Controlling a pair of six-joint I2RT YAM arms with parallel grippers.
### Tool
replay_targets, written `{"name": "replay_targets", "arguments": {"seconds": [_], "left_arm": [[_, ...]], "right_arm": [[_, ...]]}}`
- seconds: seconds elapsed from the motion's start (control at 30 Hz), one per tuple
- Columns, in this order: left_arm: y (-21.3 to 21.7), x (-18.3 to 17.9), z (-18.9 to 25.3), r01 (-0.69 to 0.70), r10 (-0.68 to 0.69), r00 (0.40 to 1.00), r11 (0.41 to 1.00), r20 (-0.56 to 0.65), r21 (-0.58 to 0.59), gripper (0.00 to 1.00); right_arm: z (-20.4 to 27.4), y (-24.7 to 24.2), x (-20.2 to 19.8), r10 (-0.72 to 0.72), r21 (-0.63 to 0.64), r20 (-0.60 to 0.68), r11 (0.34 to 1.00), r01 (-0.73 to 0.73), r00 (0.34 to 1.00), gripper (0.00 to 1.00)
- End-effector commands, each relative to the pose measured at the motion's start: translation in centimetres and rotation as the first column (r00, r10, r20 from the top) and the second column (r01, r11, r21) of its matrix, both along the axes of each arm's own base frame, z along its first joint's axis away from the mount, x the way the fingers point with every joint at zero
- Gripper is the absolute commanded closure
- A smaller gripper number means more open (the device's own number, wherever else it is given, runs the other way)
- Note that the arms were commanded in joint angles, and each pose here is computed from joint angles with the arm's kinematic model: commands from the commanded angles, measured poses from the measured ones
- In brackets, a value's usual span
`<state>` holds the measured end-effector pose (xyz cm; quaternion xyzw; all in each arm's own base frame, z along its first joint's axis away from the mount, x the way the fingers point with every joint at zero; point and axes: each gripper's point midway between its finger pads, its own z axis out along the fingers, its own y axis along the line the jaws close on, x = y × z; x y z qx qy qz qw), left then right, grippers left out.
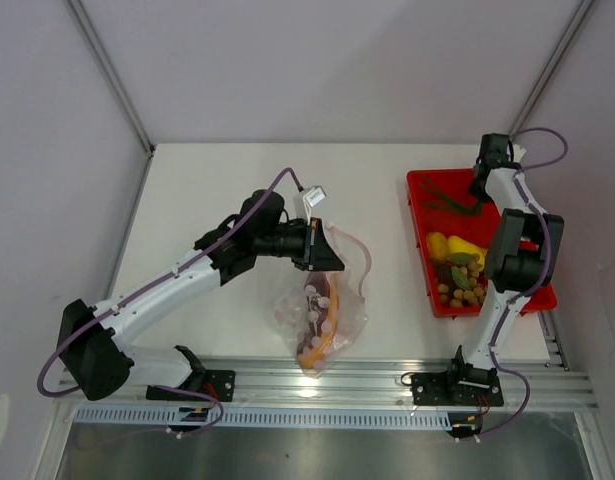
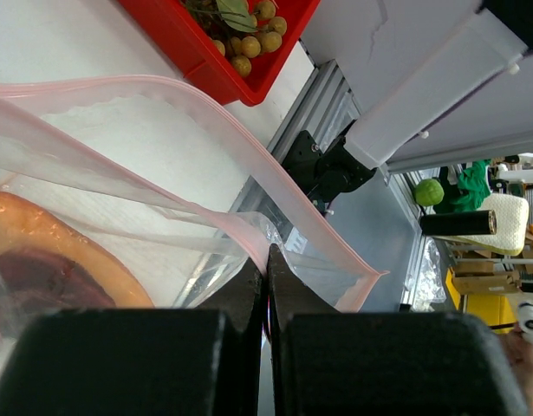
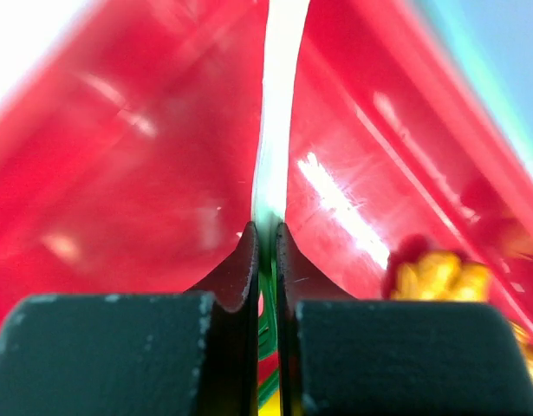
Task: Place the food in the zip-top bag and seal the zipper
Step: Pick up the fake vegetable from the bin, then place the fake vegetable in the zipper food storage bag.
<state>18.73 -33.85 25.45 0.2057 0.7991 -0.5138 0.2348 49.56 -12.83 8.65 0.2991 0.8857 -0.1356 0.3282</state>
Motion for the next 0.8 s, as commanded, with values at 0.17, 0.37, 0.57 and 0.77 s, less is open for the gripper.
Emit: {"name": "replay_targets", "arguments": {"seconds": [0.17, 0.37, 0.57, 0.77], "left_arm": [[0.1, -0.4, 2.4, 0.025, -0.024, 0.999, 0.998, 0.023, -0.053, 1.00], [-0.1, -0.8, 3.5, 0.039, -0.039, 0.999, 0.996, 0.002, -0.076, 0.99], [0.1, -1.3, 4.6, 0.050, -0.050, 0.999, 0.995, -0.005, -0.082, 0.99], [0.5, -2.1, 5.2, 0.063, -0.065, 0.998, 0.993, -0.013, -0.100, 0.99]], "right_arm": [[23.3, 3.3, -1.6, 0.111, -0.051, 0.506, 0.994, -0.099, 0.855, 1.00], [30.5, 11.4, -6.9, 0.234, 0.036, 0.667, 0.939, -0.343, 0.708, 1.00], [33.8, 20.2, -14.0, 0.340, 0.076, 0.795, 0.766, -0.639, 0.502, 1.00], [33.5, 26.9, -20.6, 0.409, 0.085, 0.864, 0.459, -0.884, 0.295, 1.00]]}}
